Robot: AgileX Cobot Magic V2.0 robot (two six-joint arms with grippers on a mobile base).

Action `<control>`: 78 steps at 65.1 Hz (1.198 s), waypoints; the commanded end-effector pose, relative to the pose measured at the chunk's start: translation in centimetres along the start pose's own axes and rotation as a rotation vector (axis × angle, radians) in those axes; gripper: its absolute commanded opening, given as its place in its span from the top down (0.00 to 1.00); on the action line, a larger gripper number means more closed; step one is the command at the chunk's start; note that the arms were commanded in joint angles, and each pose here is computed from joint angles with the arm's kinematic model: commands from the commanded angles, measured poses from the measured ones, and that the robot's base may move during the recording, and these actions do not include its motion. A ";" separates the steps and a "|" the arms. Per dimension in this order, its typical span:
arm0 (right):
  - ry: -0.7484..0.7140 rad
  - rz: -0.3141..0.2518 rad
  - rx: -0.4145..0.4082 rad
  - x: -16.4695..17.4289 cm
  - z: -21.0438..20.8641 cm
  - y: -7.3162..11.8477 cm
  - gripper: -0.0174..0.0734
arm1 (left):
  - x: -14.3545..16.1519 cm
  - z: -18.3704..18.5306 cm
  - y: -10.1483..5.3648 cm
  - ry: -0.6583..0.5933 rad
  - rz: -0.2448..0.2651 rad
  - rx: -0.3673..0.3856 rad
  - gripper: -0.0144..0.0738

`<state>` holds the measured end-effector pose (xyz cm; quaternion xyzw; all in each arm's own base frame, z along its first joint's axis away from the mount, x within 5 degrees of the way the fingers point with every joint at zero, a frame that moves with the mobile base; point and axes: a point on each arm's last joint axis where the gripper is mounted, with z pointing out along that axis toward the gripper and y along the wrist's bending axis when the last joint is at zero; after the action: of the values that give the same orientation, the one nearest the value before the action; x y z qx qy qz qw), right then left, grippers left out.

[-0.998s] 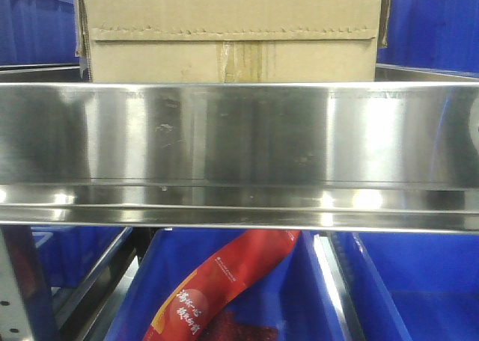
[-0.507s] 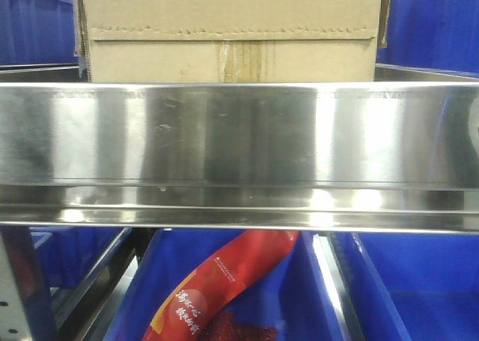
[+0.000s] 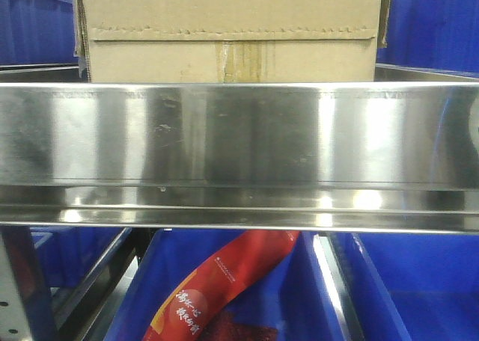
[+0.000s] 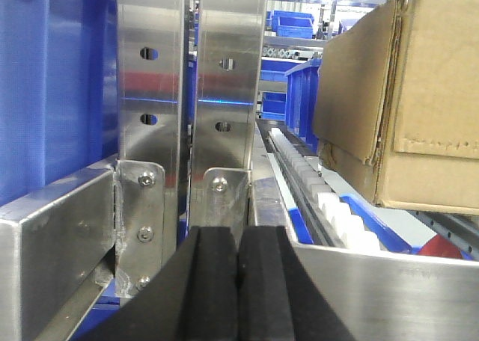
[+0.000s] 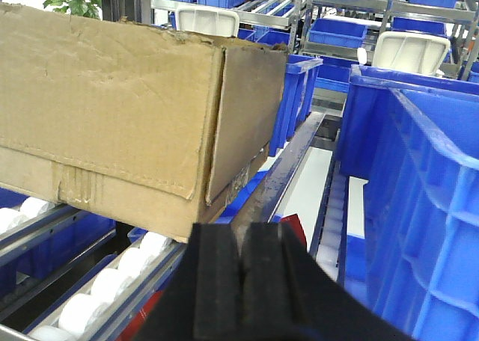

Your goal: Stack two boxes on right shelf middle

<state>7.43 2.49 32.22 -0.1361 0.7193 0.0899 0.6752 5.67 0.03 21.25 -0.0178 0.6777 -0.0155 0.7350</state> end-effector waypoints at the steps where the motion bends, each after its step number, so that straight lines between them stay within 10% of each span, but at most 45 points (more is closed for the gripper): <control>1: -0.025 -0.009 0.009 -0.1 -0.1 -0.1 0.99 | -0.2 0.0 0.0 -0.024 0.002 -0.002 0.96; 26: 0.002 -0.012 0.013 0.2 0.0 -0.1 0.99 | -0.2 0.0 0.0 -0.024 0.002 -0.002 0.96; 50: -0.094 0.032 0.269 6.5 -1.6 -1.2 0.99 | -0.2 0.0 0.0 -0.024 0.002 -0.002 0.96; 78: -0.133 0.073 0.296 11.3 -1.6 -1.0 0.99 | -0.2 0.0 0.0 -0.024 0.002 -0.002 0.96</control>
<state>5.70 0.20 20.87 -0.0090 0.6968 0.0143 0.7170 5.67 0.03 21.20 -0.0178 0.6782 -0.0155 0.7345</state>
